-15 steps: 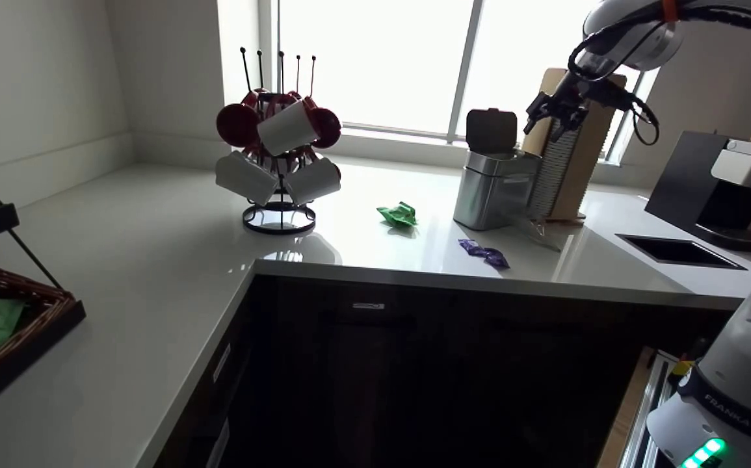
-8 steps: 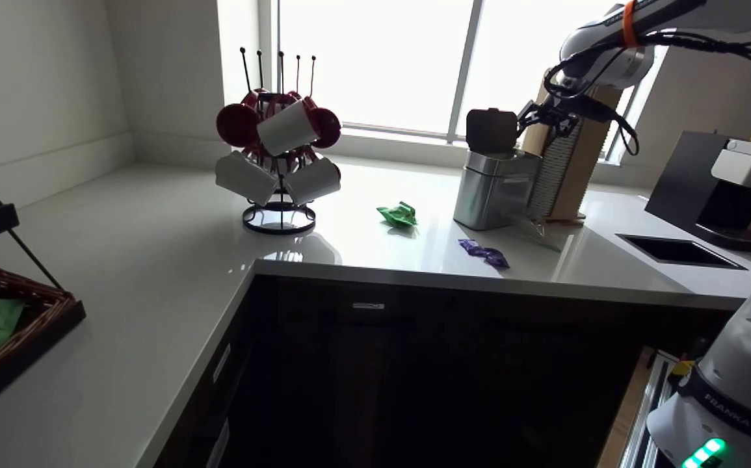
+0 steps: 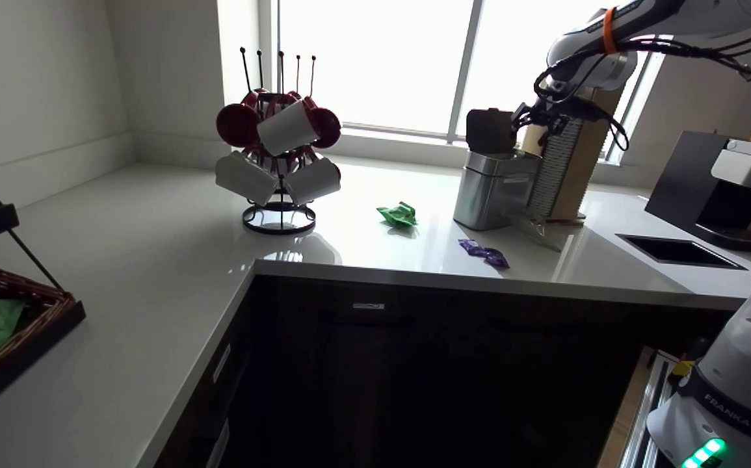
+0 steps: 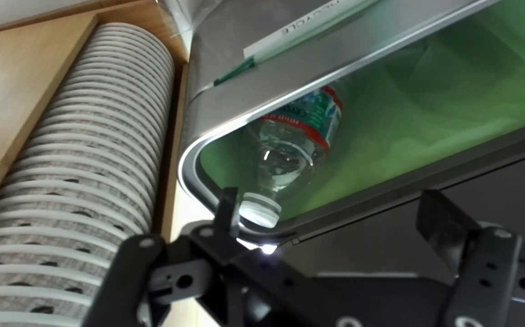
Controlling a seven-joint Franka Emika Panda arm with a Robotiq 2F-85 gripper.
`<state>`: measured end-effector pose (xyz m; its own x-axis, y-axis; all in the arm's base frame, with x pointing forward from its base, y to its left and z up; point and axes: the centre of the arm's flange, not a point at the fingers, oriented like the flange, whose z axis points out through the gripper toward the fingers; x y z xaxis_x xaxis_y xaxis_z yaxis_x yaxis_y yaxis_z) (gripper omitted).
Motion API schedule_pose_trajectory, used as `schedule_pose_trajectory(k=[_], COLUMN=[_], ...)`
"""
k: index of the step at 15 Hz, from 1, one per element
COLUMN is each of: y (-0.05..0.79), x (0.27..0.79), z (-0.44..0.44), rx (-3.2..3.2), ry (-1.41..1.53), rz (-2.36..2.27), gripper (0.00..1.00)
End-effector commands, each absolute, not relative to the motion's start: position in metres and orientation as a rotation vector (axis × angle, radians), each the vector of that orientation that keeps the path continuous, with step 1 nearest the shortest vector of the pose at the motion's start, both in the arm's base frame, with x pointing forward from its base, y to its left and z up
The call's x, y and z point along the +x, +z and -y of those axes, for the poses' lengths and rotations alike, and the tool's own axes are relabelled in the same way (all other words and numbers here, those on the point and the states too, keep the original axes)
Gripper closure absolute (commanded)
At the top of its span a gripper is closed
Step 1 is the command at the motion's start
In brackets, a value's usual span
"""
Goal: Remove the bottle from the silver object
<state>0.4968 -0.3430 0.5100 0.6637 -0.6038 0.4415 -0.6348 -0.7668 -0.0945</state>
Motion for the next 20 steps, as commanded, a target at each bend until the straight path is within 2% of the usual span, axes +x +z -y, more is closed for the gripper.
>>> schedule_pose_trajectory(k=[1, 20], y=[0.499, 0.458], x=[0.510, 0.522], z=[0.349, 0.358], rx=[2.797, 2.733], ry=[0.692, 0.736], rz=[0.964, 0.937], gripper=[0.00, 0.00])
